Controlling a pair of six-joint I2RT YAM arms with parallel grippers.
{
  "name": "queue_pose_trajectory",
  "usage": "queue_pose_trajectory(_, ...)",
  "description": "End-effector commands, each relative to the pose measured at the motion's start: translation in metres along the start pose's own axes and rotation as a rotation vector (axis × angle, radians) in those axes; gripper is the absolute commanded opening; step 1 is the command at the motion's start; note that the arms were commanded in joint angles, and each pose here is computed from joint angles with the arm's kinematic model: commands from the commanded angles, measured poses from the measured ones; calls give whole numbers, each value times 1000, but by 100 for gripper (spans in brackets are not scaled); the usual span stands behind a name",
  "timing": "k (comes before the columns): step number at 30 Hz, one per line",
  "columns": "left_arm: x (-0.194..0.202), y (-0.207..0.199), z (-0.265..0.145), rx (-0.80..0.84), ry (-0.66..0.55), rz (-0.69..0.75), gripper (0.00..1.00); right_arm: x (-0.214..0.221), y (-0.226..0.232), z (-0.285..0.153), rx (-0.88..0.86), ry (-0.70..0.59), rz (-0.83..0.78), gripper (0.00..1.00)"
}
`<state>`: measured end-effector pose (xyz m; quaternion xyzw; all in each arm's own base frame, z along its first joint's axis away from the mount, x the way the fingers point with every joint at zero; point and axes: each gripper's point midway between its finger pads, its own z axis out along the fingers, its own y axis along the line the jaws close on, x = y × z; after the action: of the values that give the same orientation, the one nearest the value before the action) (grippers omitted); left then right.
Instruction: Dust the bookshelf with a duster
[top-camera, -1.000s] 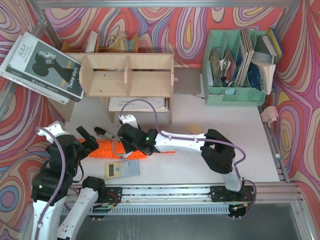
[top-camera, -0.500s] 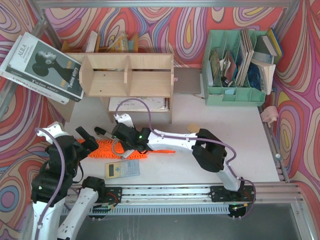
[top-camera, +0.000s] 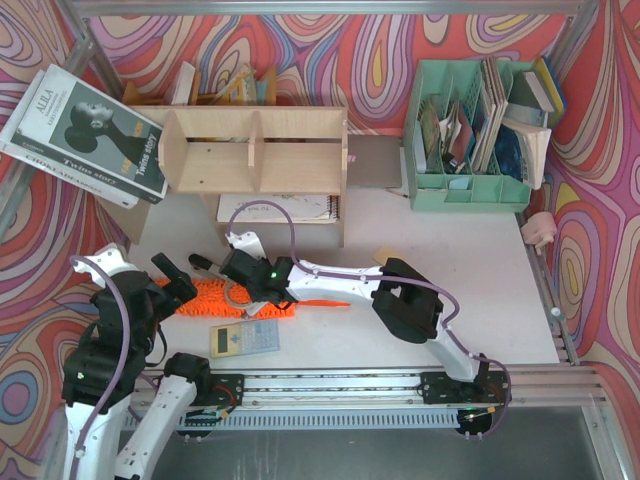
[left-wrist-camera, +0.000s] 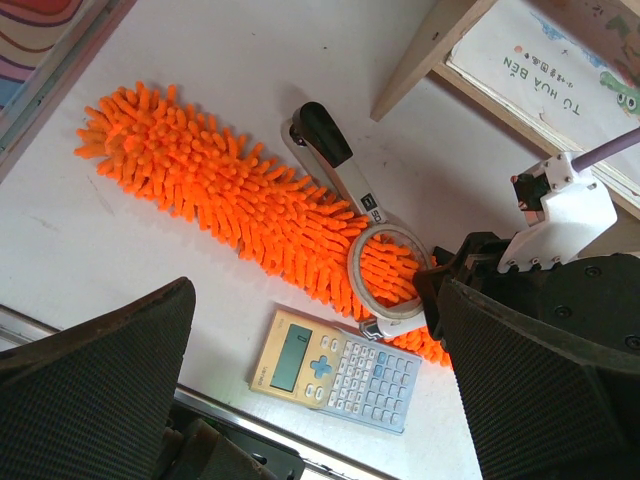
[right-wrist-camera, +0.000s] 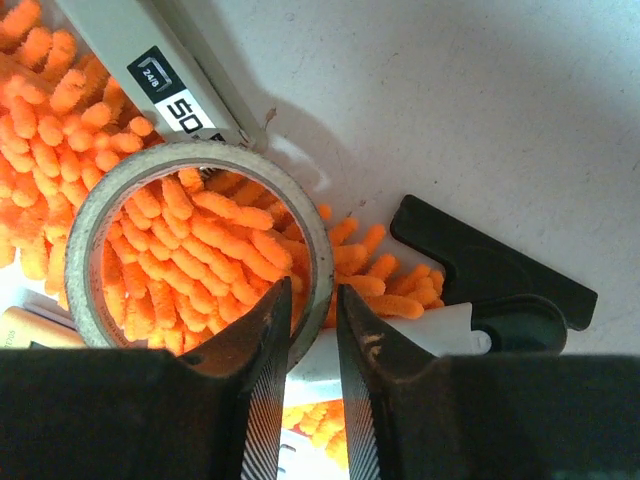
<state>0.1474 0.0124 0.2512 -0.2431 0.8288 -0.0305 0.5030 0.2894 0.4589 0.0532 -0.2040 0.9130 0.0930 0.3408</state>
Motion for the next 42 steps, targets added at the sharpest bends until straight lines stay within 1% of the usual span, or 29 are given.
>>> queue_pose_trajectory(1,-1,-1,2,7,-11,15,98,-2,-3,-1,30,-1,-7,29)
queue_pose_trajectory(9,-1,0,2,4,-13,13,98,-10,-4,-8,30,-22,6,19)
queue_pose_trajectory(14,-1,0,3,3,-11,14,98,-17,-7,-19,31,-45,21,16)
queue_pose_trajectory(19,0,0,3,1,-8,16,98,-33,-14,-42,32,-94,44,16)
queue_pose_trajectory(26,0,0,4,-3,-4,17,98,-42,-43,-76,94,-159,75,17)
queue_pose_trajectory(29,1,0,4,-6,-1,19,98,-37,-61,-90,137,-180,91,17)
queue_pose_trajectory(35,0,1,4,-12,-3,16,98,-14,-102,-114,228,-182,125,19)
queue_pose_trajectory(42,0,2,4,-17,-3,14,98,21,-148,-125,334,-133,200,19)
